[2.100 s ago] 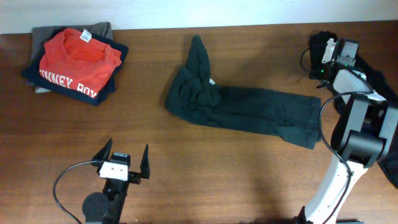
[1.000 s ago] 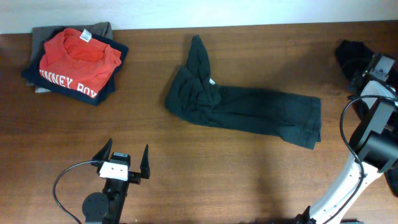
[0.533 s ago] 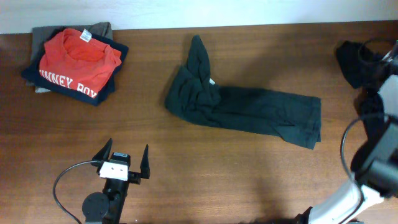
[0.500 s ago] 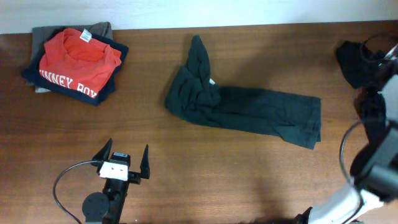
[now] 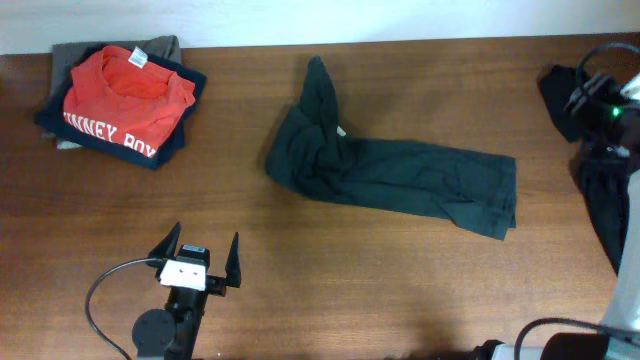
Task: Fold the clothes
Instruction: 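Release the garment and move the right gripper back to the right edge, then lower the right gripper and pinch the right end of the pant leg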
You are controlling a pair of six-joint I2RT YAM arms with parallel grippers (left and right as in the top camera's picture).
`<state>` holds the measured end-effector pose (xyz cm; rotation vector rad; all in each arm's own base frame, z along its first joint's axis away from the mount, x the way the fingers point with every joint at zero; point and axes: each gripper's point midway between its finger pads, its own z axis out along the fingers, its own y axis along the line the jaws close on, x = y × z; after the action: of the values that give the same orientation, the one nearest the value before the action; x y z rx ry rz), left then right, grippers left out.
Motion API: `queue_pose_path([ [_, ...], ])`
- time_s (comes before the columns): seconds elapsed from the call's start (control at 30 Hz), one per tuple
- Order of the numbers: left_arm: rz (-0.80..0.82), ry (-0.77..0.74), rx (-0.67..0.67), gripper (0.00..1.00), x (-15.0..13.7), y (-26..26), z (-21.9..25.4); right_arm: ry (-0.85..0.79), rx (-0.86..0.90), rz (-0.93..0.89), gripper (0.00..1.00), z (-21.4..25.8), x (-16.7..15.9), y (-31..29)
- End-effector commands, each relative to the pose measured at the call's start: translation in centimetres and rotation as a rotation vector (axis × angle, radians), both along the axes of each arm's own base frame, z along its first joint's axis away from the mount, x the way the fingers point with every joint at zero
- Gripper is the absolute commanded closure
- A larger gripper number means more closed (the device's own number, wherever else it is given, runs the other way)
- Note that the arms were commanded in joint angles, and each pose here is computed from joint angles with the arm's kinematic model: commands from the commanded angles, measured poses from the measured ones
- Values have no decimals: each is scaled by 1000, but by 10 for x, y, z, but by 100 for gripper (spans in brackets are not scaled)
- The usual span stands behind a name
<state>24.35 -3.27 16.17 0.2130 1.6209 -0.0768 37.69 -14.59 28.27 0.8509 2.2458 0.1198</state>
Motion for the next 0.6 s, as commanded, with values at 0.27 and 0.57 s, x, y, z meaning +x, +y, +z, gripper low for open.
queue_pose_path([
  [0.27,12,-2,17,1,0,3,-2,350,254,44,21,-66,-62,54],
  [0.57,12,-1,17,0,0,3,-2,489,309,42,7,-140,-85,64],
])
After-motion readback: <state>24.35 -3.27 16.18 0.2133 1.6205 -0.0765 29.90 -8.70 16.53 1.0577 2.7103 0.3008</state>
